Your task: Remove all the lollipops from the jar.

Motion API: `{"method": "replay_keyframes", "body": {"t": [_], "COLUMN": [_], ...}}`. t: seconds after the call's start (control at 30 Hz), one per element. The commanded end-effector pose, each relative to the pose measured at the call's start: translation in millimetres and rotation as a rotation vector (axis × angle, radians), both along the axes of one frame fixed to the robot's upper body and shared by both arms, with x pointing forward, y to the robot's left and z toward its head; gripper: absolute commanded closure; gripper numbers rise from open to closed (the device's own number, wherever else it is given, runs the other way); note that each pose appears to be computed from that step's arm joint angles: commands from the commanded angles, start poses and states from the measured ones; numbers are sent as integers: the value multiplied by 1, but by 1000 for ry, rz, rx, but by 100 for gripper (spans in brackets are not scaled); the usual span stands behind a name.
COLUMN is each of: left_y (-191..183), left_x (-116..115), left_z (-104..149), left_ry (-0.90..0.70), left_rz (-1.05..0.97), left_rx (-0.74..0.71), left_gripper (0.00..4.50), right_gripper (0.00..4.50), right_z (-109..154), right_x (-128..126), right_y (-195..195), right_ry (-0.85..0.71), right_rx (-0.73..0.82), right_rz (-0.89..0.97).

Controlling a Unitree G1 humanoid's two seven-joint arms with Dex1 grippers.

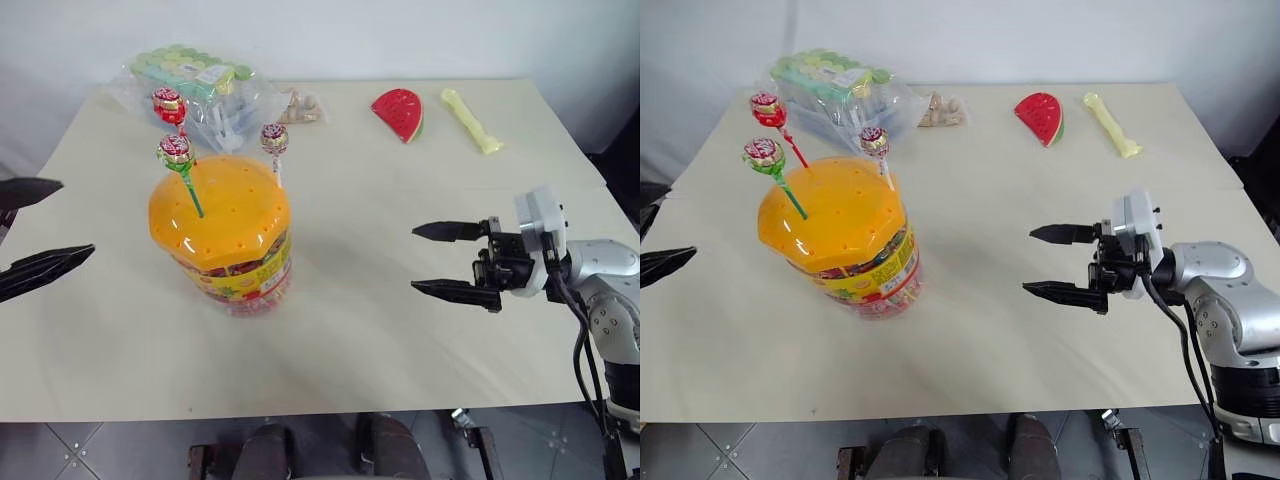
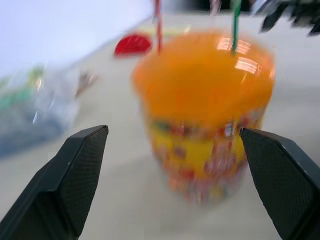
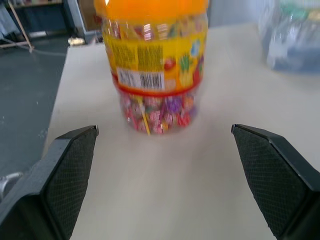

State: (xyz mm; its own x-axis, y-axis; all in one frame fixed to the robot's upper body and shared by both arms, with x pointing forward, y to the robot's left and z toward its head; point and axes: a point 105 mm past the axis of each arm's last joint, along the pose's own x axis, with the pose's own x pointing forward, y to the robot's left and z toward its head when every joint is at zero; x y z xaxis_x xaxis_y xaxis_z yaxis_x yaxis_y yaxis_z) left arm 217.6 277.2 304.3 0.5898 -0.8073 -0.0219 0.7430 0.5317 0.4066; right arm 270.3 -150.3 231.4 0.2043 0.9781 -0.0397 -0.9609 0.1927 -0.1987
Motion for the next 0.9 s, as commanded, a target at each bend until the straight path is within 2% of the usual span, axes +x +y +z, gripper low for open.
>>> {"method": "replay_keyframes", "body": {"t": [0.03, 0.37, 0.67, 0.8, 0.83, 0.9], "left_y": [-20, -80, -96, -96, -96, -95], "left_x": [5, 18, 31, 36, 37, 39], "left_z": [7, 0, -1, -1, -1, -1], "left_ry": [-13, 33, 33, 40, 44, 53], "left_rz": [-95, -424, -500, -491, -483, -473], "left_rx": [29, 17, 2, 11, 14, 2], "left_gripper": [0, 0, 0, 0, 40, 81], "right_gripper": [2, 2, 2, 2, 0, 0], "right_z": [15, 20, 53, 59, 60, 62], "right_x": [-7, -15, -37, -41, -41, -41], "right_y": [8, 16, 27, 29, 29, 30], "right_ry": [-54, -83, -114, -117, -118, -123], "right_rx": [26, 52, 165, 180, 182, 185], "right_rz": [34, 53, 117, 120, 119, 111]}}
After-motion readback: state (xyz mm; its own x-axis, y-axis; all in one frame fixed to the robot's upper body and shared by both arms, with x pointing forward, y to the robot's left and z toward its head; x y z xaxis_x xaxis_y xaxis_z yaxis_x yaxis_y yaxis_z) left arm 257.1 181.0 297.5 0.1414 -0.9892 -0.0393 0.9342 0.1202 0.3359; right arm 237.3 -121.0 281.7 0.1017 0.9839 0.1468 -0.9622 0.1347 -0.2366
